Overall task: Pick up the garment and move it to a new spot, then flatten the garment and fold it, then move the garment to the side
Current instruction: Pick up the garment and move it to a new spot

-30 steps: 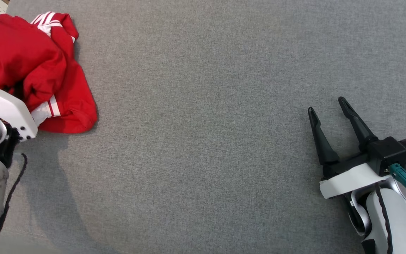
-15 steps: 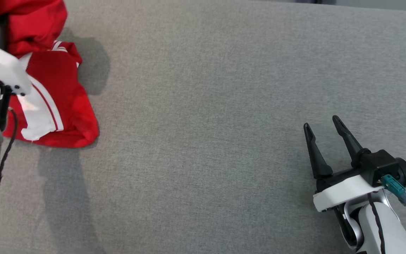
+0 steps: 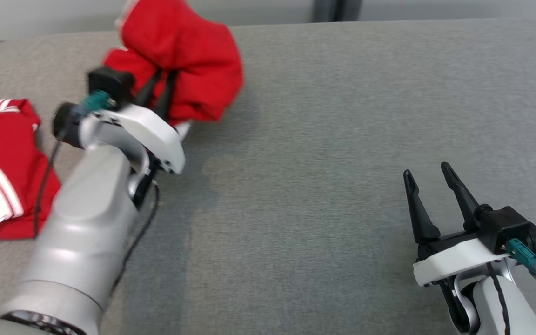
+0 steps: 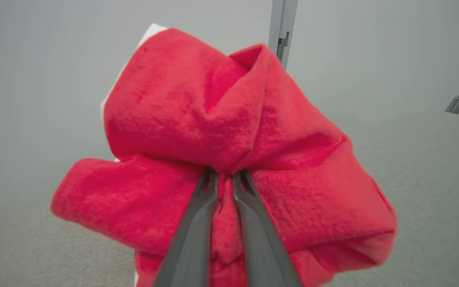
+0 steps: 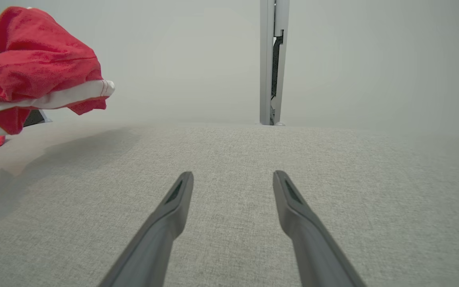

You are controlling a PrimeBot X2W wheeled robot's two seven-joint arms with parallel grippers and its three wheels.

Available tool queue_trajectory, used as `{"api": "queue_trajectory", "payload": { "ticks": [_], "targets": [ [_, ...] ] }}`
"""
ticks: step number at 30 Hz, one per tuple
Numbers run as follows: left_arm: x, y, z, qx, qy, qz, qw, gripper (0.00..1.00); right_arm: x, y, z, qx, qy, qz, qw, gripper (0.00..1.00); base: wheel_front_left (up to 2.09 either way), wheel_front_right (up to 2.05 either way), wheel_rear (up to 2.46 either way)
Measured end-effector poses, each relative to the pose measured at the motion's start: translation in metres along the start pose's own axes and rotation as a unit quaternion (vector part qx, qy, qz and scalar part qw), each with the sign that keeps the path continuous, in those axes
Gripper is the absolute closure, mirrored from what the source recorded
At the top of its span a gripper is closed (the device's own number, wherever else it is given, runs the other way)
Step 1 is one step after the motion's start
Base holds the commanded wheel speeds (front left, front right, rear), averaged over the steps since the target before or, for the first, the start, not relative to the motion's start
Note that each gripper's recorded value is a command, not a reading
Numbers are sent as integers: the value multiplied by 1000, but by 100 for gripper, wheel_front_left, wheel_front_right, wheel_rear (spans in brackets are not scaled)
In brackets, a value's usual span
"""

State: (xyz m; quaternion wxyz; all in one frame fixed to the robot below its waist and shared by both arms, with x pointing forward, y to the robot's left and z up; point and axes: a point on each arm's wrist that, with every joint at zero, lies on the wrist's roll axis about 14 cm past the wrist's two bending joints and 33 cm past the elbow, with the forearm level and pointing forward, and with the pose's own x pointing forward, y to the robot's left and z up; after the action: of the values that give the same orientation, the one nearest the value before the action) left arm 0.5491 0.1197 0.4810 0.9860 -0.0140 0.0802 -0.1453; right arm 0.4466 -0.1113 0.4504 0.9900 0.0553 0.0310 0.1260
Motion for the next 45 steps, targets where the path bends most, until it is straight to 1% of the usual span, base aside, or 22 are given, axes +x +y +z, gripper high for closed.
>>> {"api": "queue_trajectory", "payload": {
  "ticks": [3,8,13,16,18,21,24,30,36,39,45],
  "targets": [
    [3,-48,-16,-21,9,-51,998,100,-11,-15,6,0,-5,-24,1000,0,0,0,0],
    [-3,-117,-39,-35,29,-127,991,100,-34,-36,13,2,-11,-61,998,0,0,0,0],
    [-16,-164,-53,-54,40,-183,981,100,-55,-52,20,0,-17,-91,996,0,0,0,0],
    [-27,-179,-63,-56,52,-199,977,100,-63,-58,24,-2,-22,-102,995,0,0,0,0],
    [-33,-178,-71,-55,61,-190,978,0,-66,-59,26,-2,-25,-104,994,0,0,0,0],
    [-39,-165,-80,-51,67,-159,984,0,-66,-57,25,-1,-25,-104,994,0,0,0,0],
    [-43,-145,-79,-53,59,-119,990,0,-63,-53,27,0,-28,-96,995,0,0,0,0],
    [-65,-81,-71,-48,24,-18,998,0,-56,-41,33,2,-38,-78,996,0,0,0,0],
    [-99,-39,-57,-35,-14,52,998,0,-51,-25,35,5,-42,-55,998,0,0,0,0],
    [-117,-25,-55,-30,-25,81,996,0,-49,-18,37,6,-45,-44,998,0,0,0,0],
    [-154,4,-59,-36,-31,145,988,0,-53,-10,39,6,-47,-34,998,0,0,0,0]
  ]
}}
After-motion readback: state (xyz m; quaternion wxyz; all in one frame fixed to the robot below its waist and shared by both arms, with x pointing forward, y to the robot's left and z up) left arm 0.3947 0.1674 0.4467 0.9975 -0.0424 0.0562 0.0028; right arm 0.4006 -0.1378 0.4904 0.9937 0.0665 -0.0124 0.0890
